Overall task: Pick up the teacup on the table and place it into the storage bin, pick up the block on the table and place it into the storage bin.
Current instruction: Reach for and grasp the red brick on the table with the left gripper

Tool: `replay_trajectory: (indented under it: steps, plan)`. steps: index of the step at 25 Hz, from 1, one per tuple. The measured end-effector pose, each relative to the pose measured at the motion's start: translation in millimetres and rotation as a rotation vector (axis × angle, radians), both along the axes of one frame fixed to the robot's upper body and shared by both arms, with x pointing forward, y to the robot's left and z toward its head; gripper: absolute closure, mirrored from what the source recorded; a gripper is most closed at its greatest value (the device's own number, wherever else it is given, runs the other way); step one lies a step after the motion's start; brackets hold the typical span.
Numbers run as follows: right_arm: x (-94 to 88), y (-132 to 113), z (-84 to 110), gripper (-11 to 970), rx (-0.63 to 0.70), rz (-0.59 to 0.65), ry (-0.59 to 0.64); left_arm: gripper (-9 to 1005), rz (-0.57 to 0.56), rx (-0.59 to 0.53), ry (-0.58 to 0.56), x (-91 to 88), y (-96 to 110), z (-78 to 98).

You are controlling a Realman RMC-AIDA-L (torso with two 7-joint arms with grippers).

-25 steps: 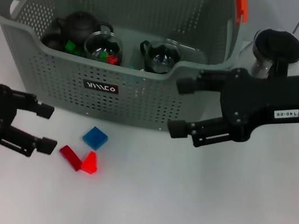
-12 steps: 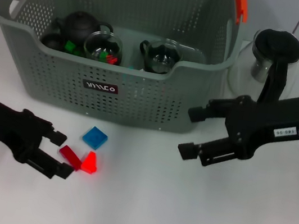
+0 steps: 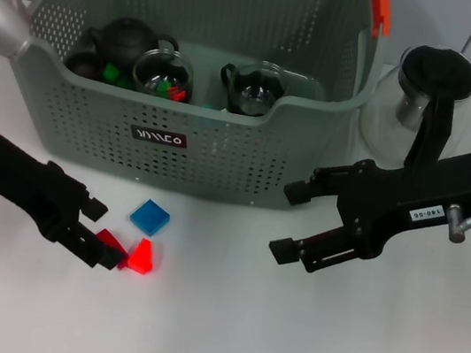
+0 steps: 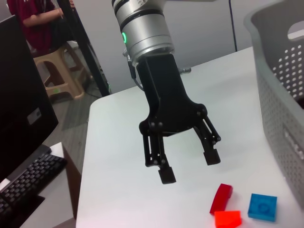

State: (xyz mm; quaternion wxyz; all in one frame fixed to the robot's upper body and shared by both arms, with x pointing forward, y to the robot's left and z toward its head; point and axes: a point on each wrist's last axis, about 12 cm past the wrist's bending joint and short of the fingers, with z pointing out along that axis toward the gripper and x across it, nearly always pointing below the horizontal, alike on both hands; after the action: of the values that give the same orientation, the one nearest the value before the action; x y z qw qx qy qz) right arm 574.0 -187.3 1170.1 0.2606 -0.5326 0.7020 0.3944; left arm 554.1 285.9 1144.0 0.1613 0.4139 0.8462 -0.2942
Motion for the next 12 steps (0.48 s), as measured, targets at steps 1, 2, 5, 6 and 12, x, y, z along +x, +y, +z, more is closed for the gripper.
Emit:
replay_trajectory:
  steps: [1,2,5,6,12]
  plan:
    - [1.0,0,0.3,11,0.002,-0.003,-0.003,94,0.003,0.017,0.001,1.1,-1,0.3]
    - [1.5,0,0.4,11,0.004,-0.006,-0.005,94,0.009,0.037,0.003,2.8,-2,0.6]
    - [3.6,0,0.6,11,0.009,-0.017,-0.017,95,0.026,0.085,0.015,7.4,-8,2.5]
    - [4.2,1,0.6,11,0.011,-0.02,-0.023,95,0.028,0.093,0.015,8.0,-9,3.2]
    - [8.1,4,2.0,11,0.014,-0.026,-0.051,95,0.029,0.136,0.008,8.2,-17,4.8]
